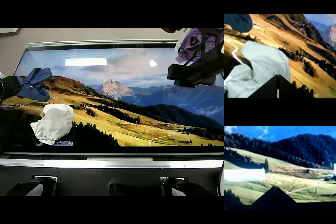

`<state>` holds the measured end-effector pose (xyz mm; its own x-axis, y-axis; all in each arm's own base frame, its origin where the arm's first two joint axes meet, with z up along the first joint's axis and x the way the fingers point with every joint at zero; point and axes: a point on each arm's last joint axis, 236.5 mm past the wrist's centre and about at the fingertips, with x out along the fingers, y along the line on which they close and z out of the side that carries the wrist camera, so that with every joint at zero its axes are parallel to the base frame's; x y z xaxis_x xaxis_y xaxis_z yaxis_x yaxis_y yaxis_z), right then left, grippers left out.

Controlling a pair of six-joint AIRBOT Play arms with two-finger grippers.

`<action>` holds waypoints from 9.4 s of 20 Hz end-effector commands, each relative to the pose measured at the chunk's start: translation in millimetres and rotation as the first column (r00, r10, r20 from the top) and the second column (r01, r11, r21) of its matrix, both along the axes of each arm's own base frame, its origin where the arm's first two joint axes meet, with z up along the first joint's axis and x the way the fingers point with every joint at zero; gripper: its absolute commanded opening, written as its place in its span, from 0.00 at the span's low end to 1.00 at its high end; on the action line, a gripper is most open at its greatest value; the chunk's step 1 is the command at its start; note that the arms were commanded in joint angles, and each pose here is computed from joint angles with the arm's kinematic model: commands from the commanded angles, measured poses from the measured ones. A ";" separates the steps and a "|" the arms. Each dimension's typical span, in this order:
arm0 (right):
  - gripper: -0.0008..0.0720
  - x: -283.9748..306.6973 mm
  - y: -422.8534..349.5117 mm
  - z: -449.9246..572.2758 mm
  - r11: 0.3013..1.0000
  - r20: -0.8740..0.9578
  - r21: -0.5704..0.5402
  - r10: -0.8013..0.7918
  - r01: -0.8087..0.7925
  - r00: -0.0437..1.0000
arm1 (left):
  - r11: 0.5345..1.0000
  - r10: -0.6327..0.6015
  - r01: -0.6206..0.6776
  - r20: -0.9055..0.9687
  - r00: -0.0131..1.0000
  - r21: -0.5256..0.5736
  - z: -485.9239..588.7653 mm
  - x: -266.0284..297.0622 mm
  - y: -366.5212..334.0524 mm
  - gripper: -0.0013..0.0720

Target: Fold the clothes and pants, and hang the long-sleeved shirts on hangers.

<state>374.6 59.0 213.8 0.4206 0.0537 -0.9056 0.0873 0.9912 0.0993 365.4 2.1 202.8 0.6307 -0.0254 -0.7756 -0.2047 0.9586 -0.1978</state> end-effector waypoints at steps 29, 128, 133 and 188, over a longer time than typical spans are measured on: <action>0.07 8.7 2.6 4.4 1.000 0.041 0.013 -0.001 0.000 0.999 | 0.994 0.071 -0.028 -0.440 0.895 0.102 -150.1 -59.8 34.1 1.00; 0.05 47.4 -30.1 23.4 0.993 0.353 0.046 0.087 -0.110 0.932 | 0.916 -0.131 0.232 0.303 0.944 -0.327 19.8 122.8 -99.9 0.03; 0.05 -4.1 -53.7 180.4 0.998 0.666 -0.062 0.056 -0.020 0.743 | 0.973 -0.099 0.212 0.675 0.731 -0.088 221.6 40.8 -52.1 0.03; 0.05 96.0 -47.8 -156.6 0.992 -0.255 0.081 -0.073 0.096 0.964 | 0.678 -0.137 -0.325 -0.548 0.825 -0.659 -276.2 -145.2 -295.3 1.00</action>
<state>477.1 10.6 57.4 0.2126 0.1148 -0.9704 0.2033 0.9661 0.1589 220.9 -272.9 -58.4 0.1584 -0.6644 -0.7304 -0.5455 0.5577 -0.6256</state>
